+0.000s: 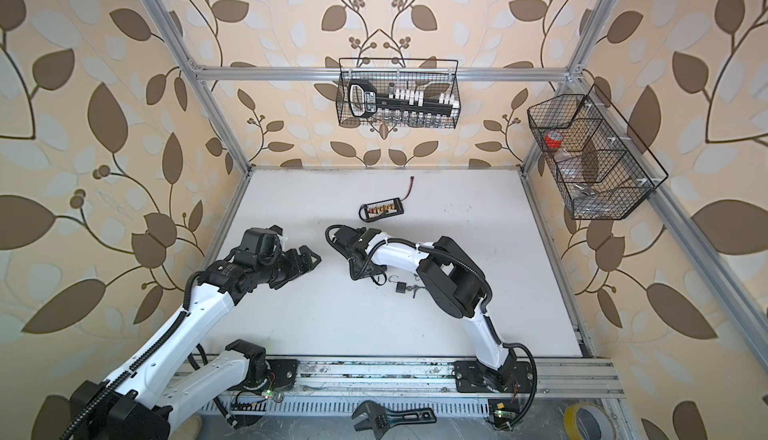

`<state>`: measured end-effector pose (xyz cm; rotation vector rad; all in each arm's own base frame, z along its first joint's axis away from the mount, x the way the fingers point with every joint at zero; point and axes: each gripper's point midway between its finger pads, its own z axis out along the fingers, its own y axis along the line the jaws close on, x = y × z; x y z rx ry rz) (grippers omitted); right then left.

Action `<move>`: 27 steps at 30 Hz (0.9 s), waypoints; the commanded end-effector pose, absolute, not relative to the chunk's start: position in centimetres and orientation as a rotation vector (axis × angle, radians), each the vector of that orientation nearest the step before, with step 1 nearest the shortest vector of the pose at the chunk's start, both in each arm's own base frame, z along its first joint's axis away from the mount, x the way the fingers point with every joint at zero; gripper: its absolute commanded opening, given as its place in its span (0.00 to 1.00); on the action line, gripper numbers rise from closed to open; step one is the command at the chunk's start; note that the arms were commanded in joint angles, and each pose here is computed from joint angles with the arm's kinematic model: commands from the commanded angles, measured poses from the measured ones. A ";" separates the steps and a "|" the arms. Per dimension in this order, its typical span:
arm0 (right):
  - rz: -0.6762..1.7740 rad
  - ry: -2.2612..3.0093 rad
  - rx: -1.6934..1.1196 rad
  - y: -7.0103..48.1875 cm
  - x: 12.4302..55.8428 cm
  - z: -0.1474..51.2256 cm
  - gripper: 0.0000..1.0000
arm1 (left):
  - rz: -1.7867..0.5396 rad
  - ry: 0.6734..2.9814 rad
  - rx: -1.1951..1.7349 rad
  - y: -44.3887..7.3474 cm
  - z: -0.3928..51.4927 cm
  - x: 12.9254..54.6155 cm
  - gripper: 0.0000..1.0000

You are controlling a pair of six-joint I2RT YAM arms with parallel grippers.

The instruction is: Lock with the key

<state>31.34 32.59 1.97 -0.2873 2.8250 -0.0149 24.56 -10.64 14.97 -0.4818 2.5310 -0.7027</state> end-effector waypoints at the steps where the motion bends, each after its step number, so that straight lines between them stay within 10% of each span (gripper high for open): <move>1: -0.046 2.856 -0.290 32.3 31.2 1.3 0.38 | -0.700 2.478 -0.460 -10.4 16.9 25.1 0.90; 14: 0.014 2.862 -0.263 32.3 30.6 1.7 0.23 | -0.694 2.461 -0.446 -10.2 17.7 24.9 0.90; 27: 0.536 2.511 0.086 30.9 30.3 14.1 0.00 | -0.870 2.233 -0.204 -12.3 24.9 24.7 0.96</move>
